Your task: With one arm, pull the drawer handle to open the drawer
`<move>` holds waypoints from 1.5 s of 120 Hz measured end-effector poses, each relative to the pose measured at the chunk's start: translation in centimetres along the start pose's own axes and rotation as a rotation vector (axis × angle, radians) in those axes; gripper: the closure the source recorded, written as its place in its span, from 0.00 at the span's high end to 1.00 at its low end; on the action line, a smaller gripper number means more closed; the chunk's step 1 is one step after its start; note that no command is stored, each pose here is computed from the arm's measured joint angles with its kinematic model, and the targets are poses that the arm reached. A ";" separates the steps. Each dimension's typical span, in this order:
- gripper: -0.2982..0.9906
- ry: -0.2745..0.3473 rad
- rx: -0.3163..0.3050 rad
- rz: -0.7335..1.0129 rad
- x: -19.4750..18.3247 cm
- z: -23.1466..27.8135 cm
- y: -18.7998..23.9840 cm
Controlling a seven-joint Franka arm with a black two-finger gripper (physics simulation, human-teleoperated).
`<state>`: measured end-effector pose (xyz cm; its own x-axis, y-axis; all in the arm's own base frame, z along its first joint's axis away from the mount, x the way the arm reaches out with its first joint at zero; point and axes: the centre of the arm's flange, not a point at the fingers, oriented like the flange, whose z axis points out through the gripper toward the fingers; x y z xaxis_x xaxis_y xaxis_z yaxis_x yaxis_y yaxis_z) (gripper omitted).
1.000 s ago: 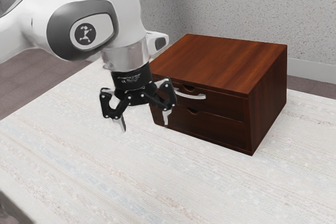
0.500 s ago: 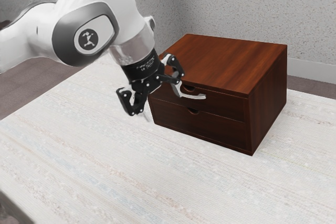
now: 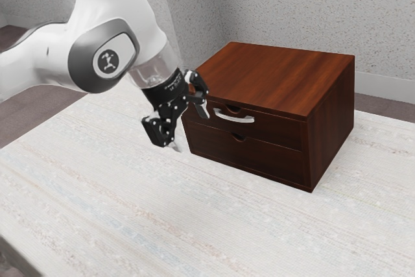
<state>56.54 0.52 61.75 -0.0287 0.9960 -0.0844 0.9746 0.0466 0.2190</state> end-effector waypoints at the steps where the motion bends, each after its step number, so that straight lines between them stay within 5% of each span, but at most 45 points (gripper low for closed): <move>1: 0.77 0.002 0.001 0.005 -0.2 0.0 -0.1; 22: 0.77 0.003 0.002 0.124 -6.5 0.5 -1.0; 61: 0.77 0.033 -0.046 0.014 1.6 1.7 3.9; 84: 0.77 0.011 -0.045 0.111 -3.0 3.2 5.5; 180: 0.77 0.019 -0.029 0.134 -0.4 5.3 6.1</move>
<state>63.62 -0.03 58.01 0.0970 0.9947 -0.0336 0.9631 -0.0854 0.2552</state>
